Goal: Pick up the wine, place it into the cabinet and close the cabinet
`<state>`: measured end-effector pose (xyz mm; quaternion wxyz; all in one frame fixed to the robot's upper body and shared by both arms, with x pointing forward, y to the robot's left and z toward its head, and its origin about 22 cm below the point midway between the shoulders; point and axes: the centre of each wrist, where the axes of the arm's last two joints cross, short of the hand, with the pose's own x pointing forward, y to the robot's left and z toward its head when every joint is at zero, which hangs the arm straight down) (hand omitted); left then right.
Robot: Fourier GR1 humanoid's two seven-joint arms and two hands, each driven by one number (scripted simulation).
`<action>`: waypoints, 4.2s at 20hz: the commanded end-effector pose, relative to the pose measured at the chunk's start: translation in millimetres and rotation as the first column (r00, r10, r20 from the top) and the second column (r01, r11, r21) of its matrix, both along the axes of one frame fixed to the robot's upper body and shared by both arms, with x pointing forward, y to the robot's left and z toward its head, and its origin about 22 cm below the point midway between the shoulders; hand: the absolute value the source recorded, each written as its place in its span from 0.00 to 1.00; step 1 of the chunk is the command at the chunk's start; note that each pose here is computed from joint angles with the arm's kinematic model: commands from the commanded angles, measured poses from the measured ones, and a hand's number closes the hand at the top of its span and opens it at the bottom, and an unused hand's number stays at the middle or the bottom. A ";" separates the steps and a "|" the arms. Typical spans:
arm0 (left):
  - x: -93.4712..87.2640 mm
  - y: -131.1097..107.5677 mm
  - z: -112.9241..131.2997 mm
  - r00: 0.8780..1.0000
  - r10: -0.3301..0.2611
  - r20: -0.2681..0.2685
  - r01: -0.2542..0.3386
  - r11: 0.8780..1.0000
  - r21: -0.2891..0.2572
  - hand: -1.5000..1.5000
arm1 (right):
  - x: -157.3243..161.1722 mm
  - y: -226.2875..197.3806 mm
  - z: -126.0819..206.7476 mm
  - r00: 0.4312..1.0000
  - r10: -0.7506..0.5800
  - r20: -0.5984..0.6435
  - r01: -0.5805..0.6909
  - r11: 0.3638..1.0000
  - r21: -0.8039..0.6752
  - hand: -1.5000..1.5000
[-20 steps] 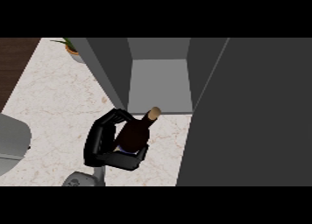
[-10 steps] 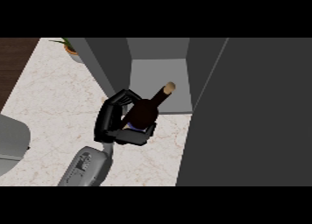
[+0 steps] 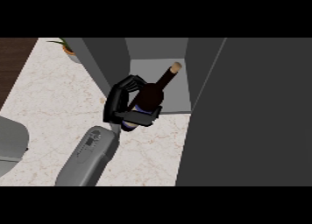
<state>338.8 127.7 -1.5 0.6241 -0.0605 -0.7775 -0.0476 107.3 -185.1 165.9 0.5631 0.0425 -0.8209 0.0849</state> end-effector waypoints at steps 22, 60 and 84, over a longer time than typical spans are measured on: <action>67.5 -36.8 16.4 0.984 0.125 -0.125 -0.112 0.988 0.111 1.00 | -31.4 -8.3 20.2 0.995 0.099 0.005 -0.099 0.988 0.116 0.00; 103.0 4.1 45.6 0.966 0.260 0.010 -0.259 0.957 0.134 0.00 | -30.2 -8.9 5.4 0.987 0.153 0.051 -0.158 0.981 0.108 0.00; 97.4 -38.5 55.1 0.999 -0.023 0.041 0.029 0.987 -0.159 0.00 | -45.3 -20.2 24.5 0.995 0.102 0.007 -0.103 0.989 0.103 0.00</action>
